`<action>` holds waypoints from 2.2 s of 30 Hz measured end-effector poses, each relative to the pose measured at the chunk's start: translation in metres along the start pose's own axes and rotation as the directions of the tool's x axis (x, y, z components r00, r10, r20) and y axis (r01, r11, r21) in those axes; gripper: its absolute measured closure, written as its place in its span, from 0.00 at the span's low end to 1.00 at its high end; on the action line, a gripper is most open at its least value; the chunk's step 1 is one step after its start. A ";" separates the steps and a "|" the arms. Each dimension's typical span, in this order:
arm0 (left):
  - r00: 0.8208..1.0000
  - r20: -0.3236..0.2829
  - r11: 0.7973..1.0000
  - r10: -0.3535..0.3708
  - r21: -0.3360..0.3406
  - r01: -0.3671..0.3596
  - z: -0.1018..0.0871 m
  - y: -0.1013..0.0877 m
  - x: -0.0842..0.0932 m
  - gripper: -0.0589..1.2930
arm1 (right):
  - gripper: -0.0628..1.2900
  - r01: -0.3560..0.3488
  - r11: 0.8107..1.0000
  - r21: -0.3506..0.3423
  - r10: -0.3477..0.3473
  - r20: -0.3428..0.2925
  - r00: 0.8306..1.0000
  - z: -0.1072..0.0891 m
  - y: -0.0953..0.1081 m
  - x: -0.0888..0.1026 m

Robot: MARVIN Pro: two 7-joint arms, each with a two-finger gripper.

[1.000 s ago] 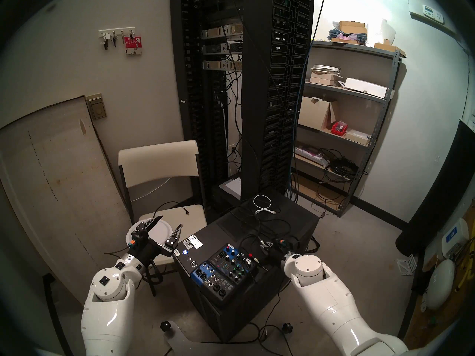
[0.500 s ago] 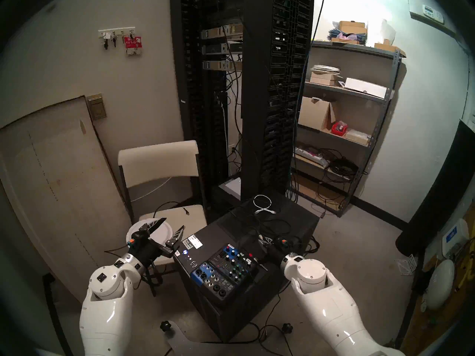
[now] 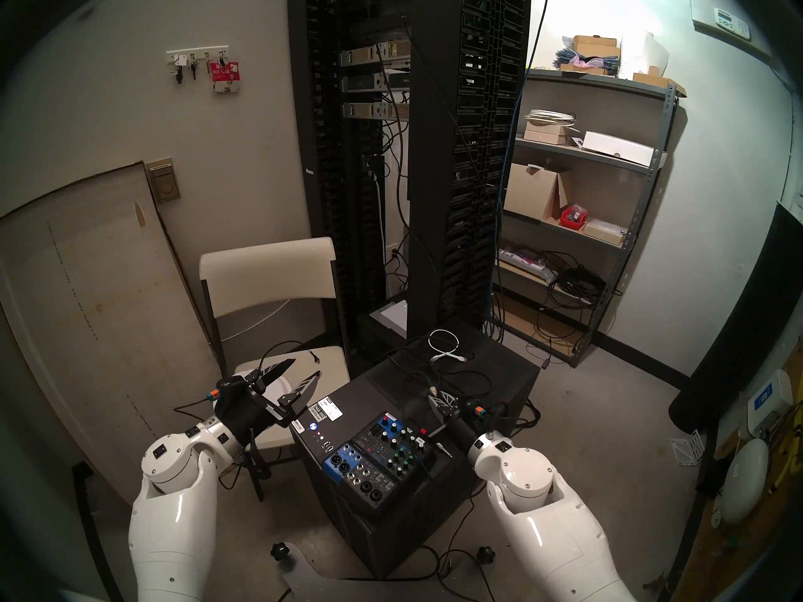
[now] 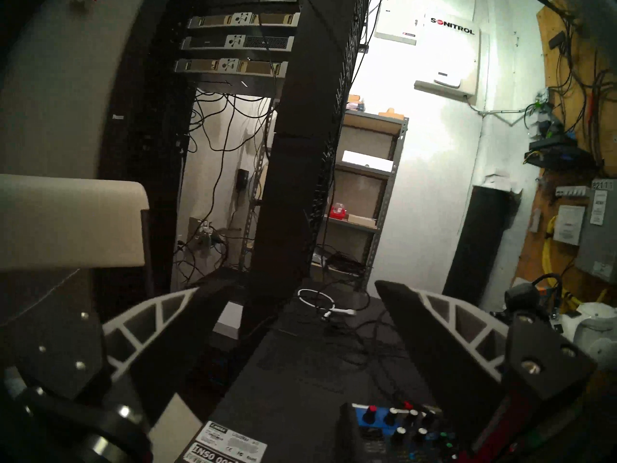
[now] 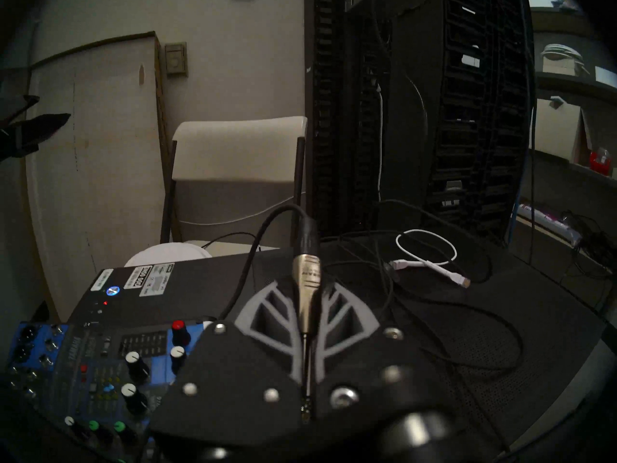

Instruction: Insert aux cable

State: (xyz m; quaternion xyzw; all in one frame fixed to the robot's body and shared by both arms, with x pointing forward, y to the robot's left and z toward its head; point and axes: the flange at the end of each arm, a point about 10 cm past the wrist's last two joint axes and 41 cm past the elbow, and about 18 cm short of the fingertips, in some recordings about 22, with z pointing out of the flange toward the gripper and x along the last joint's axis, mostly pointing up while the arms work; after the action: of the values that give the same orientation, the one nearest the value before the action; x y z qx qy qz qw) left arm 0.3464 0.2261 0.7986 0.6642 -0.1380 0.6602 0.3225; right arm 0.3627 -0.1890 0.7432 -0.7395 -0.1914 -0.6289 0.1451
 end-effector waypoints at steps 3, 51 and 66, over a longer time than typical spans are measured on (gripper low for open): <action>0.999 0.002 0.998 -0.044 -0.044 0.044 0.007 0.009 -0.003 0.08 | 0.94 -0.003 1.000 0.008 0.003 -0.023 1.000 -0.005 -0.010 0.004; 0.851 0.235 0.816 -0.469 -0.253 0.519 0.031 0.067 -0.040 0.08 | 0.94 0.004 1.000 -0.007 -0.005 -0.073 0.997 -0.007 -0.061 -0.005; 0.831 0.236 0.818 -0.504 -0.180 0.547 0.040 0.063 -0.062 0.08 | 0.95 -0.008 0.999 0.047 0.014 -0.125 0.992 -0.007 -0.075 0.014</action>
State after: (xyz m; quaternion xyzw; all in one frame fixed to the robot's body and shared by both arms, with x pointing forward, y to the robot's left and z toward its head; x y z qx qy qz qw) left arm 0.3340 0.1389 0.7570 0.6886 -0.0556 0.4614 0.5566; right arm 0.3235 -0.1241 0.7564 -0.6960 -0.1924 -0.6686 0.1776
